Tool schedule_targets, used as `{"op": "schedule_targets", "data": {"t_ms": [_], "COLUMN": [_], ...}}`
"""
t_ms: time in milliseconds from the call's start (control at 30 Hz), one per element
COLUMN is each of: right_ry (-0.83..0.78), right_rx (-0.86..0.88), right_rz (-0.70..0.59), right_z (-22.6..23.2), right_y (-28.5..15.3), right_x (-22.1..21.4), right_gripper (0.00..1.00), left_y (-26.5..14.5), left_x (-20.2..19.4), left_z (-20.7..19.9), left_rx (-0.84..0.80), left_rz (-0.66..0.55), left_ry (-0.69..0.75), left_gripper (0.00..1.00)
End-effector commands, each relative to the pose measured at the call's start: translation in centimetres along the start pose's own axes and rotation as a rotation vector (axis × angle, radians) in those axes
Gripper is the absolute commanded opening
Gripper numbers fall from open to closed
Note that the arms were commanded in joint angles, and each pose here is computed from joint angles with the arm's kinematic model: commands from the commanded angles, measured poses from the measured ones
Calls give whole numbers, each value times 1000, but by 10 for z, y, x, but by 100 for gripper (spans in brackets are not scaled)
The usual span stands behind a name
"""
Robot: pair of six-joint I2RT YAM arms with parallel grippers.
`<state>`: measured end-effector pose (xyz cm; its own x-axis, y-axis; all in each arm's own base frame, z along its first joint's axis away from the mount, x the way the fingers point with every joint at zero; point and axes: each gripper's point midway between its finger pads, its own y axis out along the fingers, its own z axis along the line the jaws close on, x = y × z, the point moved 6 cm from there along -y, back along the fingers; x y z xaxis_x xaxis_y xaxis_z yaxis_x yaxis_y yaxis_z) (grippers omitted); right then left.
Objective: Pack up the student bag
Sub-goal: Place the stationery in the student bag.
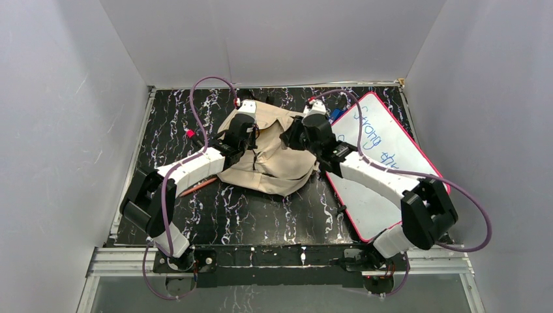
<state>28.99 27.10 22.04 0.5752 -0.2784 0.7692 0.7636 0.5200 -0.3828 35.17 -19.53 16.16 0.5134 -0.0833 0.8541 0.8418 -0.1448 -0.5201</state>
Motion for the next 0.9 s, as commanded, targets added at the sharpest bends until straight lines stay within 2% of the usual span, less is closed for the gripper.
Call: {"op": "schedule_targets", "data": {"t_ms": [0,300,367,567,600,767,867], "right_ry": [137,198,201,206,205,196,172], "right_rx": [39,47,42,78,81,102,127], "right_rz": [-26,0,6,20,29,54,55], "right_z": [23,27,26,29,29,27,27], "right_y": [15,61,69,88,89,84,77], "right_x": [22,14,11,13,12,10,14], "right_gripper": [0,0,6,11,14,41,49], "left_y": [-10,-13,-14,-15,-15,-15,-15], "left_x": [33,36,37,38,38,38,38], "left_z": [4,6,5,5,5,6,6], "left_rx": [6,6,5,1,0,1,-2], "left_rz": [-89,-99,-101,-104,-105,-106,-105], "left_ry": [-46,-44,-43,-43,-43,-42,-43], "left_gripper": [0,0,0,0,0,0,0]}}
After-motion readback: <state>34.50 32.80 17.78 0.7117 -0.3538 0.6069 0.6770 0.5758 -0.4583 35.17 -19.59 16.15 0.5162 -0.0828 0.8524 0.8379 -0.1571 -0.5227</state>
